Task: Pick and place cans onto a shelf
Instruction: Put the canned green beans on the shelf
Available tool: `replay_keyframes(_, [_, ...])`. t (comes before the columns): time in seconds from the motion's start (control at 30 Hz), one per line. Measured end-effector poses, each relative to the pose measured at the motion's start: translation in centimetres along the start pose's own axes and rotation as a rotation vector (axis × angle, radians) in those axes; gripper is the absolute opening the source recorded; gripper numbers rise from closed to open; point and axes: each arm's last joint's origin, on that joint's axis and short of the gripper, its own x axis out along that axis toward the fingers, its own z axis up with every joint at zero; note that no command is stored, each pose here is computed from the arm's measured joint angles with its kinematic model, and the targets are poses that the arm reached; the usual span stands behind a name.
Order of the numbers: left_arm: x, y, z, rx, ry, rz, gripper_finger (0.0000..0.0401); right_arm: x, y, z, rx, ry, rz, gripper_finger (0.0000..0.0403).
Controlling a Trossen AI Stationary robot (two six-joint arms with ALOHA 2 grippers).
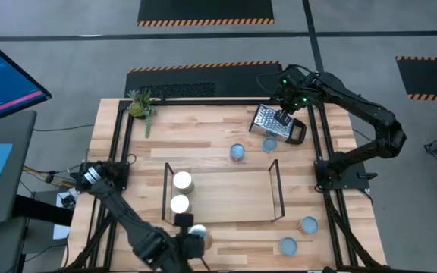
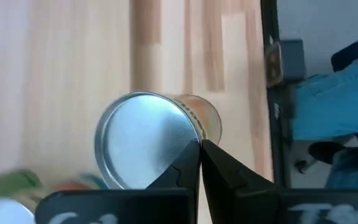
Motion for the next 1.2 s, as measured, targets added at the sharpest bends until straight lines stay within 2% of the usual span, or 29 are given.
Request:
replay_keyframes(0.27, [1.6,4.3,2.6,0.124,0.064,0.011,0.0,0.0,0.0,0.0,0.0,0.0,0.0,0.0033])
replay_keyframes(0.63, [3.0,9.4,3.7,0.123,0.212,0.052,0.0,0.0,0.0,0.0,-0.033,0.0,0.0,0.0033])
replay_keyframes(0.87, [3.5,10.2,3.8,0.087,0.275,-0.058,0.0,0.0,0.0,0.0,-0.036,0.0,0.0,0.0033])
replay_keyframes(1.2, [3.5,10.3,3.9,0.077,0.265,-0.033,0.0,0.0,0.0,0.0,-0.034,0.0,0.0,0.0033])
